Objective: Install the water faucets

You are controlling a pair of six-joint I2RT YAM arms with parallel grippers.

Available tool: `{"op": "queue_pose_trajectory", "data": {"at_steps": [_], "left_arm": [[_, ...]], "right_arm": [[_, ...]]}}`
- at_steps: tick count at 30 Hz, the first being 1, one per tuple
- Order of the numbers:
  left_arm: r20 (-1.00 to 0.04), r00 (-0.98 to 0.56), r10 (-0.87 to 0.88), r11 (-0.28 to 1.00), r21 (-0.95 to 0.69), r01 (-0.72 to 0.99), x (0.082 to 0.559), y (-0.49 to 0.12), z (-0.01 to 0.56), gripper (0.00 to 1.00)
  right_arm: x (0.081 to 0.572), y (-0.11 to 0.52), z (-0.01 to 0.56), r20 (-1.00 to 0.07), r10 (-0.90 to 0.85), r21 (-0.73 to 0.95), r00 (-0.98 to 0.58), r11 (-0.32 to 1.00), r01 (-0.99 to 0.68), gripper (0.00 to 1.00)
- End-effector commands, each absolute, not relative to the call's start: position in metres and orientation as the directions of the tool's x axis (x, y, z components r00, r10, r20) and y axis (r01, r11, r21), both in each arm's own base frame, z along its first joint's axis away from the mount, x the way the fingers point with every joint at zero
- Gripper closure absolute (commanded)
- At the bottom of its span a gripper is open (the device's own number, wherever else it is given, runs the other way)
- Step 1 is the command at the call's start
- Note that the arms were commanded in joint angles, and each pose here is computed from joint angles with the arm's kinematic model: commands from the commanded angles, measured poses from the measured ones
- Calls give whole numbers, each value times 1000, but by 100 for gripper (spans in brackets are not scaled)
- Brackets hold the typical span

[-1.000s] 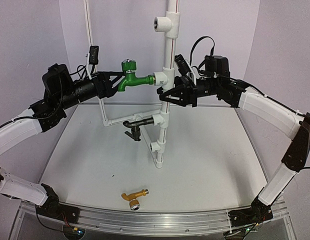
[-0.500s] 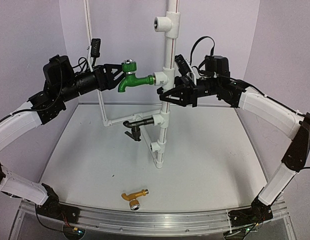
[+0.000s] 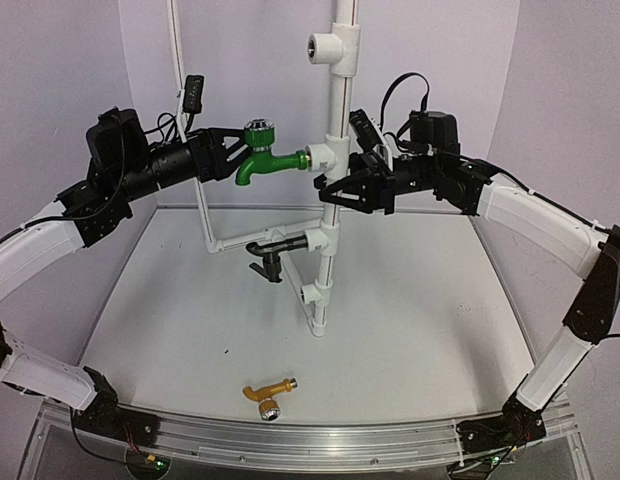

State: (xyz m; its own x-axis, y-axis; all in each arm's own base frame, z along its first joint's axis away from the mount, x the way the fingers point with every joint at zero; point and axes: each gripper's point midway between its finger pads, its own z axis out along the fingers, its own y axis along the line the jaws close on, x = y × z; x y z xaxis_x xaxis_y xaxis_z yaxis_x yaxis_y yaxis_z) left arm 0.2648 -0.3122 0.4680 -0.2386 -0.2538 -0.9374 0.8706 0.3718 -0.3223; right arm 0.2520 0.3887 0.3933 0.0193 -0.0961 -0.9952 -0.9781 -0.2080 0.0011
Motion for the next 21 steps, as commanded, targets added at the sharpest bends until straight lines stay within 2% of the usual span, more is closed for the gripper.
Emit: {"op": "queue_pose_trajectory", "data": {"at_steps": [1,13,21], "left_arm": [[-943,-153,-295,297,-243,923,240,-307,512,12],[-959,-142,-245,254,-205,945,225,-308,514,10],[-973,-116,-197,170,-151,974,200,-314,514,19]], "right_arm": [[240,387,370,-946,-218,288,-240,-222,-932,100],[241,388,369,-946,-218,287,-240,-219,-932,100],[242,389,366,-943,-223,296,-247,-222,-929,100]]}}
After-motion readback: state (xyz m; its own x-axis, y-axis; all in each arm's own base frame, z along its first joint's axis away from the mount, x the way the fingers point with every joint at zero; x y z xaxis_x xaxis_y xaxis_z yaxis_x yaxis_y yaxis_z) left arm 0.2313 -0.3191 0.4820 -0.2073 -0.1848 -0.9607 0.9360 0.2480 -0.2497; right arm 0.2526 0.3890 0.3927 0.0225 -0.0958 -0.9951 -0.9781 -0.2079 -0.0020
